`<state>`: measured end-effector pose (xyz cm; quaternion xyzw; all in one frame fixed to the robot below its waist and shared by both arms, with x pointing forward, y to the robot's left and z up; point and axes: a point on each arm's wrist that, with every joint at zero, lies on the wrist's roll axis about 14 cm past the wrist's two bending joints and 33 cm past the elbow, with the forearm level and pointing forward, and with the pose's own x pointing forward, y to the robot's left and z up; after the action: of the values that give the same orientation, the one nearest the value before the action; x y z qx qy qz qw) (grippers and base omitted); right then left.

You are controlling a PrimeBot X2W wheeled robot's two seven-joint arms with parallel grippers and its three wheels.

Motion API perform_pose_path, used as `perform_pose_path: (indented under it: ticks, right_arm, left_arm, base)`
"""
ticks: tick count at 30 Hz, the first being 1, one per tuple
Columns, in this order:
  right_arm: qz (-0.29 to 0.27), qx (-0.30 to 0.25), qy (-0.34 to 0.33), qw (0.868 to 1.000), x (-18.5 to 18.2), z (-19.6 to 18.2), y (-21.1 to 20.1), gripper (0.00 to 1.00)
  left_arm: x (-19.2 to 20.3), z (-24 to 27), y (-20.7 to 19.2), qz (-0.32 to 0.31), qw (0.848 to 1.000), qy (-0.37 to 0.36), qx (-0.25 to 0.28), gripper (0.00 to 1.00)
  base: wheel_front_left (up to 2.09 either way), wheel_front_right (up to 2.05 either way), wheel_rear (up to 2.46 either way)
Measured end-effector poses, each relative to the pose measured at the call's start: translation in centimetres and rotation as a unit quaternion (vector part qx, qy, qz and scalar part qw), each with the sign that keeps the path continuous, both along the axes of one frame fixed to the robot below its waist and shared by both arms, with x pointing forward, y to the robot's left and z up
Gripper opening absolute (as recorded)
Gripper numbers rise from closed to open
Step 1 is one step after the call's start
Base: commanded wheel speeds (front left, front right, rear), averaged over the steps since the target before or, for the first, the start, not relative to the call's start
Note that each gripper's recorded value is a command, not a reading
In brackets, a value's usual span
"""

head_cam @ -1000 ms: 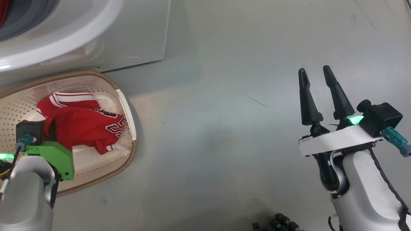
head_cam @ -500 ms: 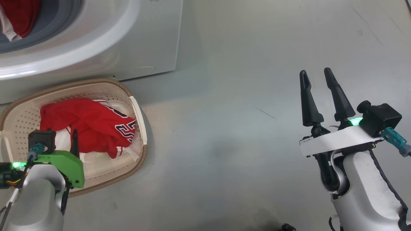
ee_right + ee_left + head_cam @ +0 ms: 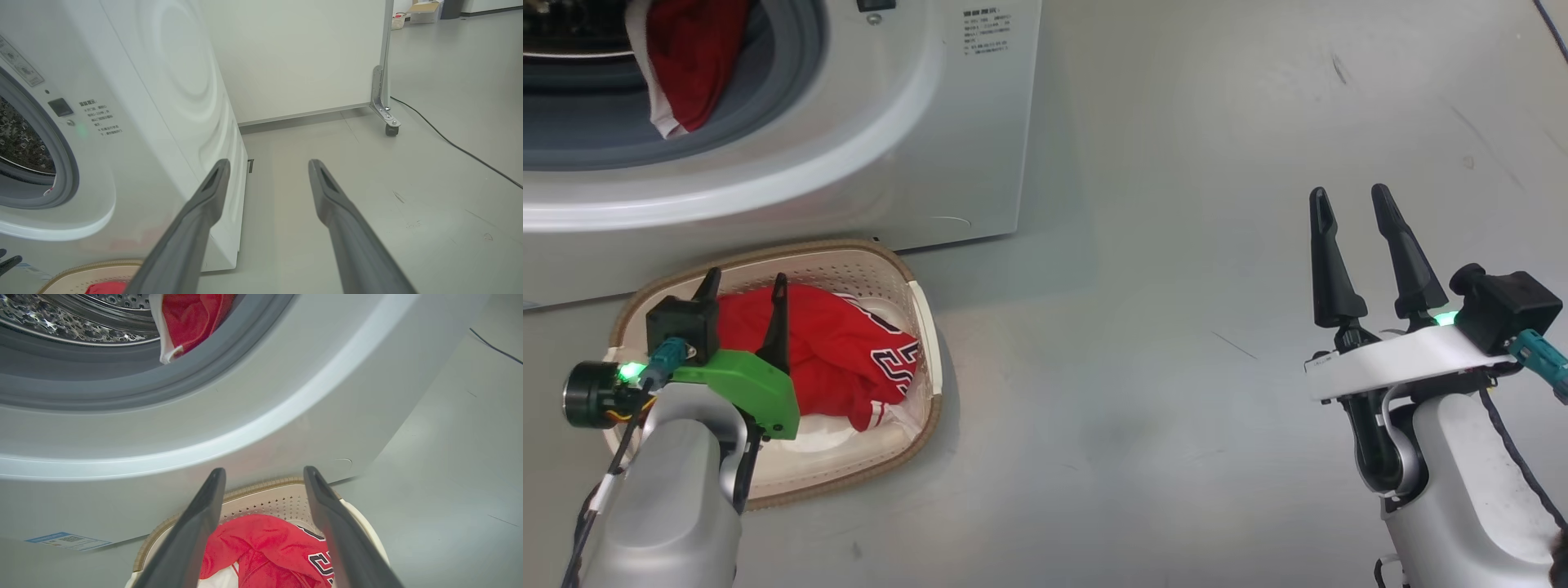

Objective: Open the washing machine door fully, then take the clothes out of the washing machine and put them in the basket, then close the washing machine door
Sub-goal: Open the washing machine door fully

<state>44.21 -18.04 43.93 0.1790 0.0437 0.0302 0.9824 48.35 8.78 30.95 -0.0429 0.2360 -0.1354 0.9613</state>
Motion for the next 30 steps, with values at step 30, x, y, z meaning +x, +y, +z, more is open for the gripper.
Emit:
perform_pose_path:
  ticks: [30]
  right_arm:
    - [0.083,0.020,-0.048,0.995,-2.9,4.2,5.8,1.00]
  left_arm:
    - [-3.8,17.2,5.7,0.083,0.969,-0.231,-0.021,1.00]
  base:
    - [0.00,0.00,0.00]
